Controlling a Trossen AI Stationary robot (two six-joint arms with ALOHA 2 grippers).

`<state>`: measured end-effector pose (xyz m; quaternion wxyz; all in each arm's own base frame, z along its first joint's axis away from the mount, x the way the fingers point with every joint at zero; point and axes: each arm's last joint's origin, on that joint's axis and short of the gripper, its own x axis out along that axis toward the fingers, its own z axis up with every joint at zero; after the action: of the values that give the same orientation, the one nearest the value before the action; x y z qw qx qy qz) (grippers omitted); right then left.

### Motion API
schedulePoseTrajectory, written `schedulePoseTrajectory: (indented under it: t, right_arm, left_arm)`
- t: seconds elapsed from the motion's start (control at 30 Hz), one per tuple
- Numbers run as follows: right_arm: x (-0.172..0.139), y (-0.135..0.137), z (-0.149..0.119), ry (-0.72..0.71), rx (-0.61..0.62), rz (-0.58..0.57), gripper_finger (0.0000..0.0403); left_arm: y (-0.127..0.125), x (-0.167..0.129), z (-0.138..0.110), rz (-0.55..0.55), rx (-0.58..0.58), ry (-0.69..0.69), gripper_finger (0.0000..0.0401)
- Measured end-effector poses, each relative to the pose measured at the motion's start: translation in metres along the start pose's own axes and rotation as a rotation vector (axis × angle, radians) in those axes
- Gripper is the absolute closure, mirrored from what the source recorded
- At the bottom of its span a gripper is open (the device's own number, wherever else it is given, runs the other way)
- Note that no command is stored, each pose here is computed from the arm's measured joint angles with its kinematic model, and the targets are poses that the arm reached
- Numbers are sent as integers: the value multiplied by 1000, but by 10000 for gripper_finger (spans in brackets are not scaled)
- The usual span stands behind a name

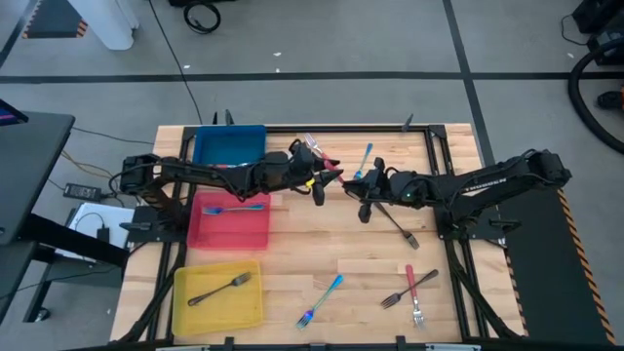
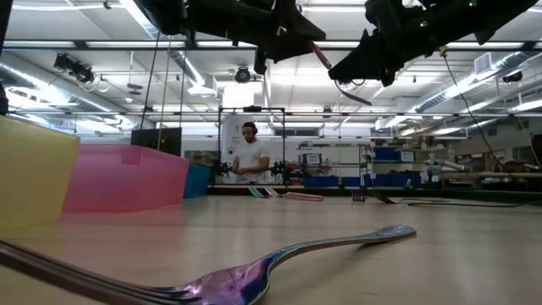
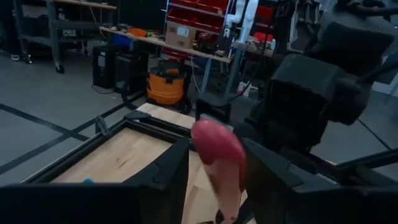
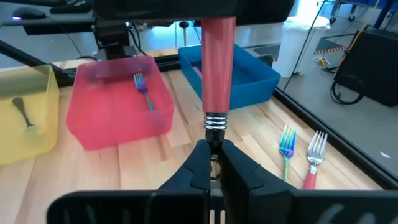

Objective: Sort silverware by color (type)
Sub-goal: Put the pink fork into the blue bin

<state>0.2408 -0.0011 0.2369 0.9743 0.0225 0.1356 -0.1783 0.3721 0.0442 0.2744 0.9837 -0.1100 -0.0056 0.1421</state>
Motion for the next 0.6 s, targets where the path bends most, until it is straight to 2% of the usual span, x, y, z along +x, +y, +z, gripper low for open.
schedulePoseTrajectory:
  t: [0.17, 0.47, 0.6]
  right_arm:
    - [0, -1, 0, -1, 3, -5, 382]
    - [0, 0, 1, -5, 3, 16, 361]
    - [0, 0, 1, -12, 9, 15, 361]
  left_arm:
    - [0, 0, -1, -1, 14, 8, 271]
    - [-2, 0, -1, -44, 54, 15, 377]
    - [-2, 0, -1, -40, 86, 20, 378]
